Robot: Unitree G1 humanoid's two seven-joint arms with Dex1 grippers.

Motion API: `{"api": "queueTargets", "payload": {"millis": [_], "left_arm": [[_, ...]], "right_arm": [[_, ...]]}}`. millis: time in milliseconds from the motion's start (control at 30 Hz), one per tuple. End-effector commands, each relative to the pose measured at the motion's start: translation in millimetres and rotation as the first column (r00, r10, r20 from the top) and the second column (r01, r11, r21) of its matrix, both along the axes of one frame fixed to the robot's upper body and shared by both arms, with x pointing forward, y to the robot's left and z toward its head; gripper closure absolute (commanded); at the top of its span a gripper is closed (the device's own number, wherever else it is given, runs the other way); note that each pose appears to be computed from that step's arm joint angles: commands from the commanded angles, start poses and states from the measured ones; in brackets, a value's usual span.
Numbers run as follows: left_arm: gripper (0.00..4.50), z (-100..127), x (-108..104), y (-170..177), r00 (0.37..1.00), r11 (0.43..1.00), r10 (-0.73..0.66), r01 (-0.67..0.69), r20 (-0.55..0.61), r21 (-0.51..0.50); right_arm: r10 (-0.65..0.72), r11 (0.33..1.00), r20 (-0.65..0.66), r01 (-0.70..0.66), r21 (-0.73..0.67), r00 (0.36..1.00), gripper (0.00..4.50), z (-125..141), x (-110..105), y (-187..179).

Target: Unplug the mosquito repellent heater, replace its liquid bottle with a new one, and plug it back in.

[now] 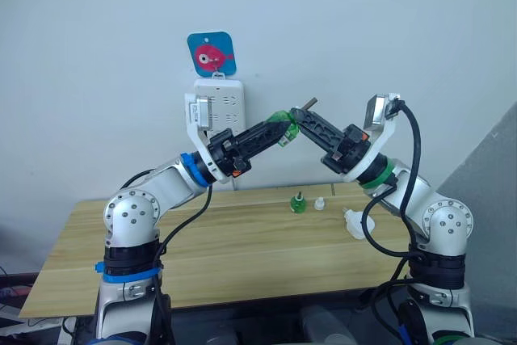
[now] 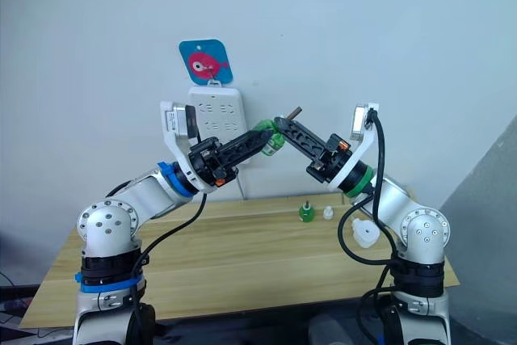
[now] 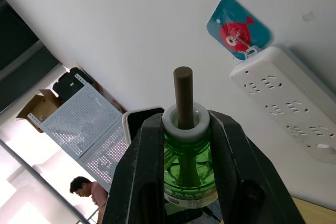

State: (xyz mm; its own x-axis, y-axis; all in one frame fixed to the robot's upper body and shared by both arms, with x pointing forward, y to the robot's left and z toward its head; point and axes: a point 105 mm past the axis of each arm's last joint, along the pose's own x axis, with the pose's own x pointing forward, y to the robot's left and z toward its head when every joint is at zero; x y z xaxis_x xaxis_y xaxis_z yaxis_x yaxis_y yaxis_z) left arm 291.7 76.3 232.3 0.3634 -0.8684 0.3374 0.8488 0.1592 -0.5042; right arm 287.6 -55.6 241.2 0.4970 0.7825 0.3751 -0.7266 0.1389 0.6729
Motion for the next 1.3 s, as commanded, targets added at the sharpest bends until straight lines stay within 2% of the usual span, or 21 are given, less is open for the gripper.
{"api": "queueTargets", "payload": {"millis": [33, 300, 467, 633, 767, 867, 900, 967, 1067, 1133, 1167, 1300], "left_arm": [[2.14, 11.8, -3.2, -0.4, 0.999, 1.000, -0.016, 0.017, 0.048, -0.021], [2.14, 9.5, -3.1, 1.2, 0.999, 1.000, -0.013, 0.014, 0.044, -0.018], [2.14, 8.8, -3.0, 4.1, 0.999, 1.000, -0.012, 0.013, 0.041, -0.020], [2.14, 6.8, -5.8, 5.8, 0.999, 0.999, -0.028, 0.029, 0.034, -0.020], [2.14, 1.6, -5.7, 10.8, 1.000, 1.000, -0.018, 0.018, 0.023, -0.001], [2.14, -6.4, -6.0, 15.7, 1.000, 1.000, -0.003, 0.003, 0.010, 0.031], [2.14, -10.4, -6.6, 17.1, 1.000, 0.998, 0.001, -0.002, 0.014, 0.057], [2.14, -21.5, -6.2, 21.5, 1.000, 0.992, 0.027, -0.028, 0.015, 0.122], [2.14, -39.1, -7.4, 28.5, 0.998, 0.970, 0.051, -0.059, 0.040, 0.236], [2.14, -58.9, -9.2, 35.0, 0.994, 0.927, 0.058, -0.087, 0.090, 0.364], [2.14, -65.5, -10.9, 36.5, 0.993, 0.909, 0.050, -0.091, 0.110, 0.406], [2.14, -93.2, -20.2, 43.2, 0.985, 0.837, -0.003, -0.092, 0.172, 0.540]], "right_arm": [[0.023, 0.999, 0.045, -0.024, 0.030, 0.999, 3.69, 12.4, -7.0, 1.2], [0.063, 0.996, 0.039, -0.065, 0.056, 0.997, 3.69, 13.7, -13.4, 4.5], [0.026, 0.997, 0.022, -0.027, 0.067, 0.999, 1.90, 11.4, -9.7, -1.3], [-0.019, 1.000, -0.002, 0.019, 0.014, 1.000, 0.02, 1.4, -5.5, -10.0], [-0.108, 0.987, -0.033, 0.103, -0.123, 0.994, 0.00, -22.9, -3.5, -34.2], [-0.174, 0.943, -0.015, 0.162, -0.291, 0.985, 0.00, -44.6, -8.4, -52.7], [-0.194, 0.914, 0.007, 0.183, -0.363, 0.981, 0.00, -51.6, -9.6, -57.9], [-0.229, 0.798, 0.108, 0.249, -0.549, 0.968, 0.00, -67.8, -9.9, -70.6], [-0.206, 0.569, 0.217, 0.298, -0.767, 0.954, 0.00, -90.1, -6.1, -88.3], [-0.157, 0.367, 0.264, 0.305, -0.879, 0.952, 0.00, -106.6, 0.3, -102.4], [-0.131, 0.297, 0.254, 0.282, -0.912, 0.958, 0.00, -114.4, 1.8, -107.9], [-0.083, 0.133, 0.128, 0.139, -0.981, 0.988, 0.00, -138.1, 5.9, -125.3]]}}
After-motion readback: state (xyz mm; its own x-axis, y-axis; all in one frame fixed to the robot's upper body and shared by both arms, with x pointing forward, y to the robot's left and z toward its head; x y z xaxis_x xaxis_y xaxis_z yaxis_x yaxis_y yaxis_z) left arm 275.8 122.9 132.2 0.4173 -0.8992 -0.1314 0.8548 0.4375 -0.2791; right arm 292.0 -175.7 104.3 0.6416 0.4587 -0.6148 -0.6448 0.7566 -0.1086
